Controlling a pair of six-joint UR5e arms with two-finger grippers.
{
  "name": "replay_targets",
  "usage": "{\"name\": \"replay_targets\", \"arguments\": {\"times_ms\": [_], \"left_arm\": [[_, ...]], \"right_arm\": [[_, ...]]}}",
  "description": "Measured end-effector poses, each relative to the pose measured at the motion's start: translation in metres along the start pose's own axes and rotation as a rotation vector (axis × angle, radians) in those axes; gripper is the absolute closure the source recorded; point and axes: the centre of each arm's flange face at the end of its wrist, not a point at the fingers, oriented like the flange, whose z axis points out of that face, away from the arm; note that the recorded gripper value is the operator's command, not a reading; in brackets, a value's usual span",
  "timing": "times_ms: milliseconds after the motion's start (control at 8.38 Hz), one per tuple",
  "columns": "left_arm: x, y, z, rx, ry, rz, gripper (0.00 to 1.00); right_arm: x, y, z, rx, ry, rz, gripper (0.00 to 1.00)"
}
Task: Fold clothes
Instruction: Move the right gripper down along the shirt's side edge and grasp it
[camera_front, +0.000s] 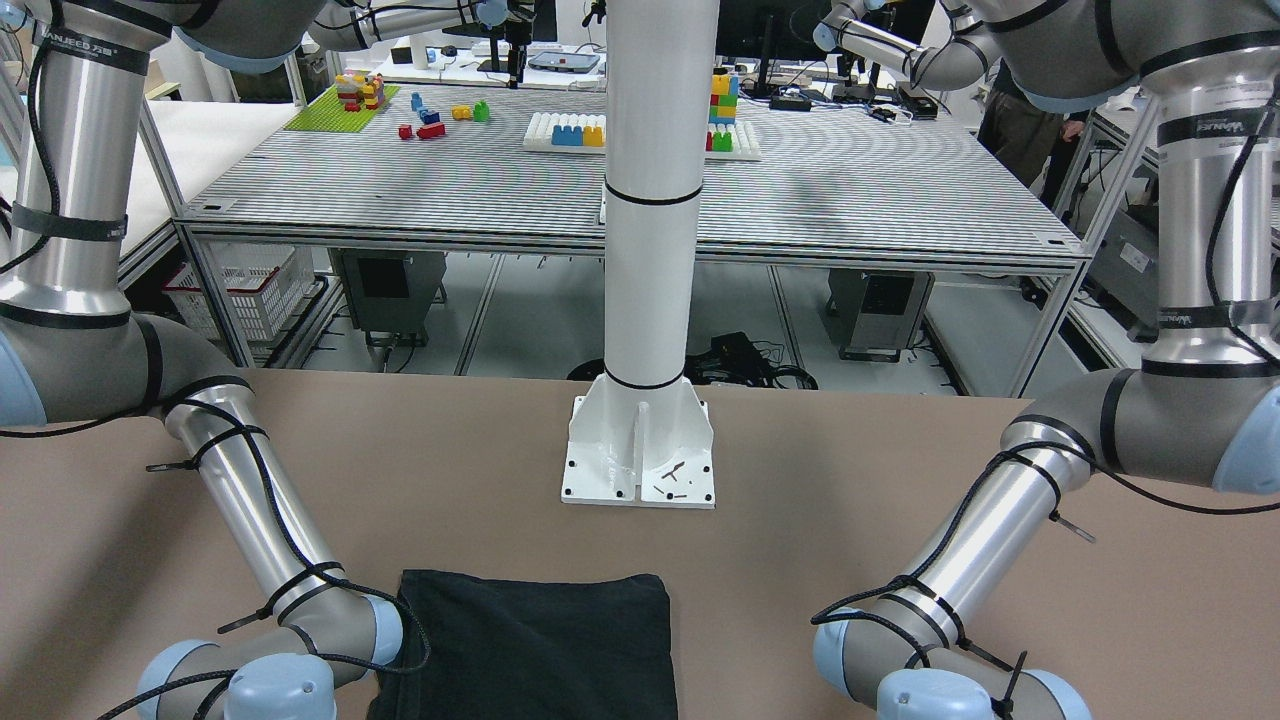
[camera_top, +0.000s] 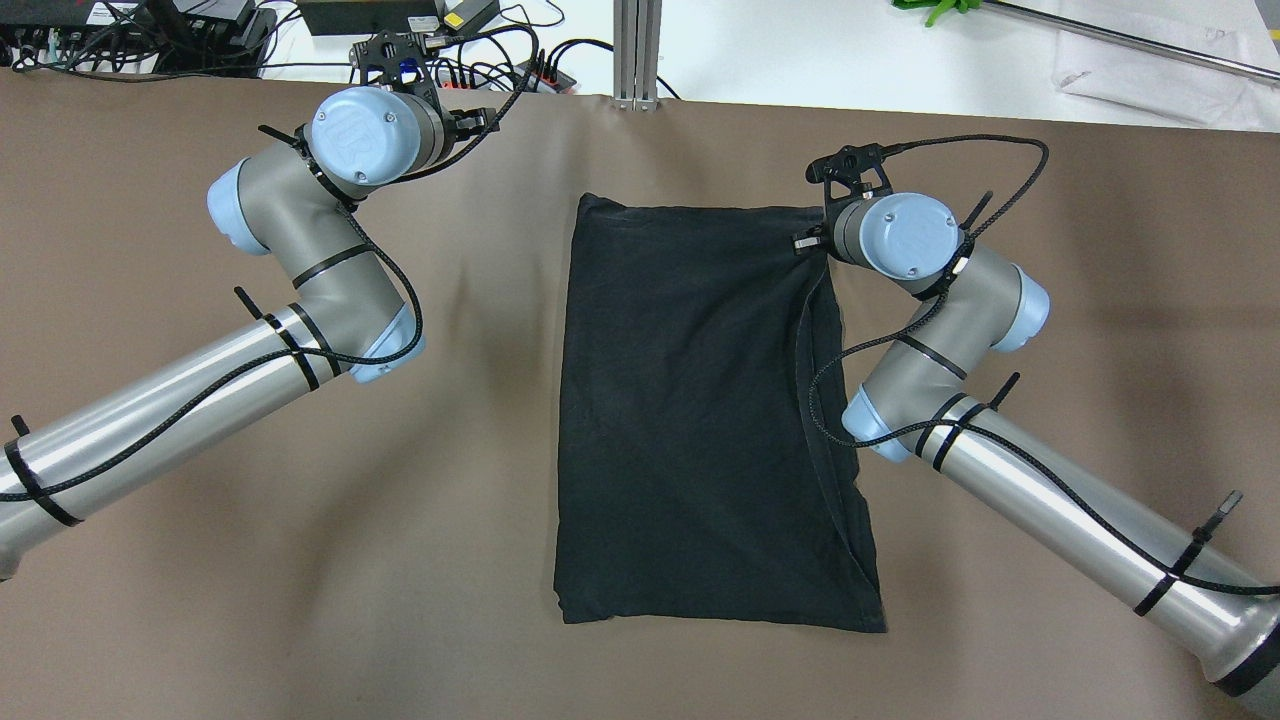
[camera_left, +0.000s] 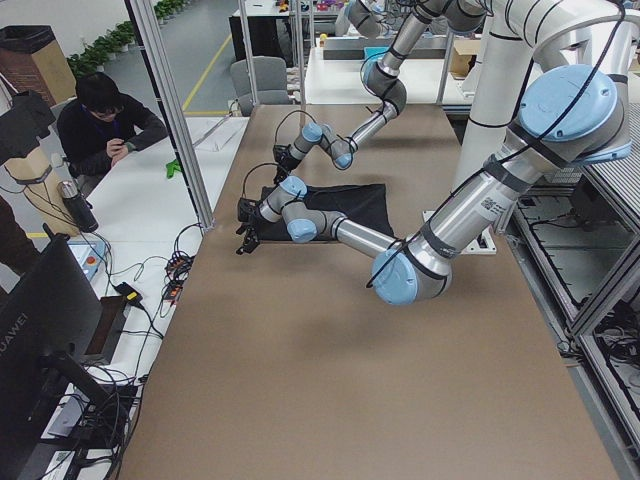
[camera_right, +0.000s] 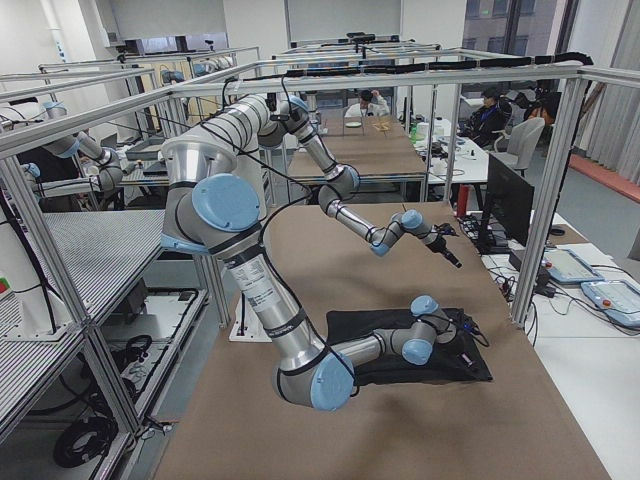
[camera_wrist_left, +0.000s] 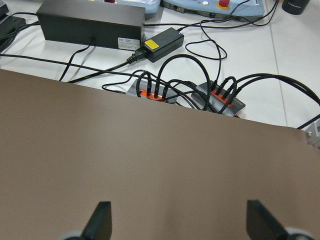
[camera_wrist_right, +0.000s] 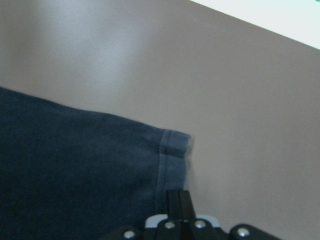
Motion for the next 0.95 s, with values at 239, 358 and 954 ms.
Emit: {"name": "replay_targets", "arguments": {"times_ms": [239,358,954], "left_arm": [[0.0,0.0,0.0,0.0,0.0,-0.002,0.05],[-0.001,0.0,0.0,0.0,0.0,-0.002,0.05],[-0.001,0.001,-0.001,-0.001,0.004,-0.005,0.06]], "right_arm": [[-0.014,-0.008,-0.018,-0.036,-0.056,0.019,0.06],[-0.024,-0.015,-0.037,-0.073,-0.074,0.05,0.07],[-0.072,0.06,-0.079,-0.253,-0.041,0.175,0.21]]}}
